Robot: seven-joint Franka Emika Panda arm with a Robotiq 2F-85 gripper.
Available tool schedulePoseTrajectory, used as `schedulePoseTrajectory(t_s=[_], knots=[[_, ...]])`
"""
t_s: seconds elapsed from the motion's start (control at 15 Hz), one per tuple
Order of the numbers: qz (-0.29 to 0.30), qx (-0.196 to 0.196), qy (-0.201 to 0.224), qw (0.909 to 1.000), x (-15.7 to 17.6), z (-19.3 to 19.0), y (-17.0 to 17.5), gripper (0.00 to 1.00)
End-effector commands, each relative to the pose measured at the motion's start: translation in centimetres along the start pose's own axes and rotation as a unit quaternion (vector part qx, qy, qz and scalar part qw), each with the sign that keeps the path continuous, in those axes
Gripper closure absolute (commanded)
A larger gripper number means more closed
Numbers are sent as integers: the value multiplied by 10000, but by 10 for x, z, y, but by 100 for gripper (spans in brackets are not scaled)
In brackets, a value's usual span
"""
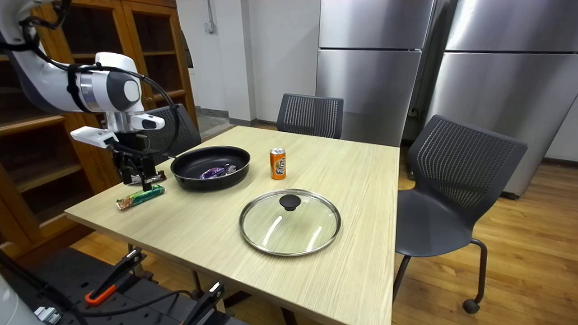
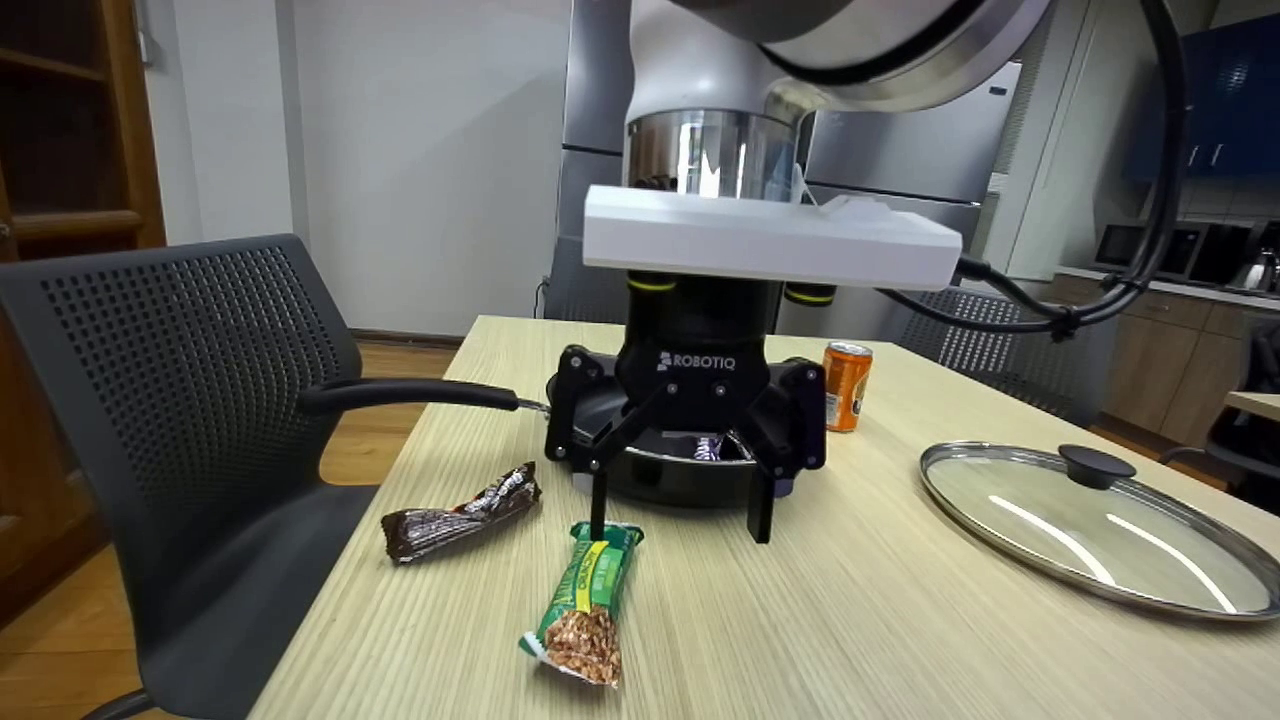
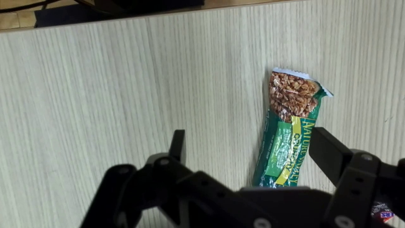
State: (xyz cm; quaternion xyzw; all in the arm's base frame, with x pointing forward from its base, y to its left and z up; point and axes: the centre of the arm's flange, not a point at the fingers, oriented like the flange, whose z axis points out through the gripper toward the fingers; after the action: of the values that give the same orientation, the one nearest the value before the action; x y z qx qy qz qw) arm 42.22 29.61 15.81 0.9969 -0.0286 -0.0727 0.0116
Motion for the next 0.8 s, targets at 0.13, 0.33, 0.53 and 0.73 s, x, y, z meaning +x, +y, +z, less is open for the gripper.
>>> schedulePoseTrajectory(t_s=[0.13, 0.33, 0.53, 0.73], knots=[[94, 72, 23, 9999, 0, 2, -1, 0], [162, 135, 125, 9997, 3, 7, -4, 0], [278, 207, 222, 9992, 7, 14, -8, 0], [454, 281, 356, 9979, 12, 20, -12, 0]])
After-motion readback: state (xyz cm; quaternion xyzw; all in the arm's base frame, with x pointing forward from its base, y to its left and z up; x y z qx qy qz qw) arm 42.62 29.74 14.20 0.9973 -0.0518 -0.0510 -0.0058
